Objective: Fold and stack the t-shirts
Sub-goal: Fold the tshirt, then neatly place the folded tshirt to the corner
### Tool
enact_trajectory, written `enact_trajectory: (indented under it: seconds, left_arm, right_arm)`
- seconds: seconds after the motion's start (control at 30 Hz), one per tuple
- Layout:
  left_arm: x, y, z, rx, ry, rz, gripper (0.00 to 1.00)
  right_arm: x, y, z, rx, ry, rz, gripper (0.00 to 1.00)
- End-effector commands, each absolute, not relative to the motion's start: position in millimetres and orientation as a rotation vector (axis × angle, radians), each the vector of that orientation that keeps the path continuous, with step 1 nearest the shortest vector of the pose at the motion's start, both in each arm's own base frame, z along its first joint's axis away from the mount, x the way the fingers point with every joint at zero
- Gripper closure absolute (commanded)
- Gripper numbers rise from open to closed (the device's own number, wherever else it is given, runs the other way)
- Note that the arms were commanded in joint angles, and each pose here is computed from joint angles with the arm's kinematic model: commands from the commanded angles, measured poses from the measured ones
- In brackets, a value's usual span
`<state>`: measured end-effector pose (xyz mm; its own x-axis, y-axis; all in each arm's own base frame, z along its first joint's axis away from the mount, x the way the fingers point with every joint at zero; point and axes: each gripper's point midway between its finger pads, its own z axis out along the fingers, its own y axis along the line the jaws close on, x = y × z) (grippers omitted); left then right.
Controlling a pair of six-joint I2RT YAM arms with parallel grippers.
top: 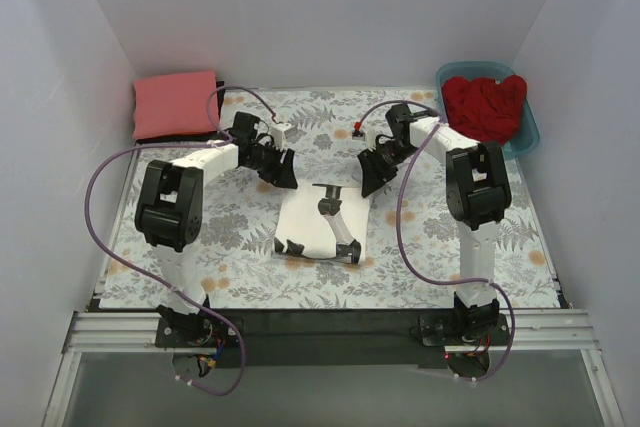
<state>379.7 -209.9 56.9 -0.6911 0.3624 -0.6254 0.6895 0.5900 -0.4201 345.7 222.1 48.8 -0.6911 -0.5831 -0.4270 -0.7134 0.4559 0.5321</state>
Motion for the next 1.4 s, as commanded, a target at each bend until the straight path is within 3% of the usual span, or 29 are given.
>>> enact_trajectory:
  seconds: [0.0, 0.07, 0.13, 0.2, 0.23, 0.4, 0.67, 0.7, 0.73, 0.77, 0.8, 0.83, 0.87, 0.9, 0.93, 1.07, 1.2, 1.37]
  left_arm:
    - [384, -205, 65, 0.816, 2.340, -0.894, 0.54]
    - [385, -204, 65, 0.812, 2.341, -0.890, 0.58]
    - [387, -204, 67, 0.800, 2.330, -0.902, 0.79]
    - [395, -204, 72, 0.779, 2.307, -0.888, 0.98]
    - [399, -202, 73, 0.766, 2.298, -0.877, 1.00]
    - [433, -197, 81, 0.715, 2.241, -0.800, 1.00]
    - [472, -186, 36, 0.615, 2.308, -0.761, 1.00]
    - [476, -186, 34, 0.604, 2.311, -0.762, 1.00]
    - [484, -183, 34, 0.569, 2.317, -0.761, 0.99]
    - [489, -182, 39, 0.551, 2.309, -0.764, 0.94]
    - [494, -181, 45, 0.522, 2.302, -0.770, 0.83]
    - [499, -175, 60, 0.449, 2.292, -0.818, 0.77]
    - [499, -172, 70, 0.408, 2.282, -0.867, 0.71]
    - [498, -170, 93, 0.388, 2.243, -0.909, 0.64]
    - [495, -163, 110, 0.332, 2.223, -0.992, 0.57]
    - [450, -149, 146, 0.234, 2.172, -1.187, 0.55]
    - [399, -143, 172, 0.183, 2.102, -1.389, 0.55]
    - [325, -186, 186, 0.204, 2.073, -1.678, 0.63]
  right_arm:
    - [342, 219, 48, -1.156, 2.520, 1.050, 0.49]
    - [341, 218, 48, -1.162, 2.517, 1.044, 0.60]
    - [343, 219, 50, -1.171, 2.504, 1.034, 0.67]
    - [348, 217, 49, -1.174, 2.507, 1.003, 0.86]
    - [357, 218, 54, -1.182, 2.481, 0.977, 0.98]
    - [404, 215, 54, -1.187, 2.432, 0.812, 0.99]
    - [467, 213, 35, -1.179, 2.390, 0.628, 0.99]
    - [476, 213, 33, -1.164, 2.386, 0.603, 0.94]
    - [479, 211, 31, -1.159, 2.394, 0.584, 0.78]
    - [483, 212, 36, -1.155, 2.382, 0.571, 0.68]
    - [485, 212, 41, -1.148, 2.371, 0.569, 0.61]
    - [491, 212, 53, -1.135, 2.343, 0.563, 0.44]
    - [495, 211, 74, -1.125, 2.302, 0.550, 0.34]
    - [496, 213, 88, -1.122, 2.269, 0.565, 0.31]
    - [494, 215, 102, -1.125, 2.240, 0.568, 0.28]
    - [463, 235, 173, -1.074, 2.105, 0.745, 0.27]
    - [404, 267, 195, -1.018, 2.057, 1.104, 0.29]
    - [310, 292, 183, -0.935, 2.096, 1.568, 0.44]
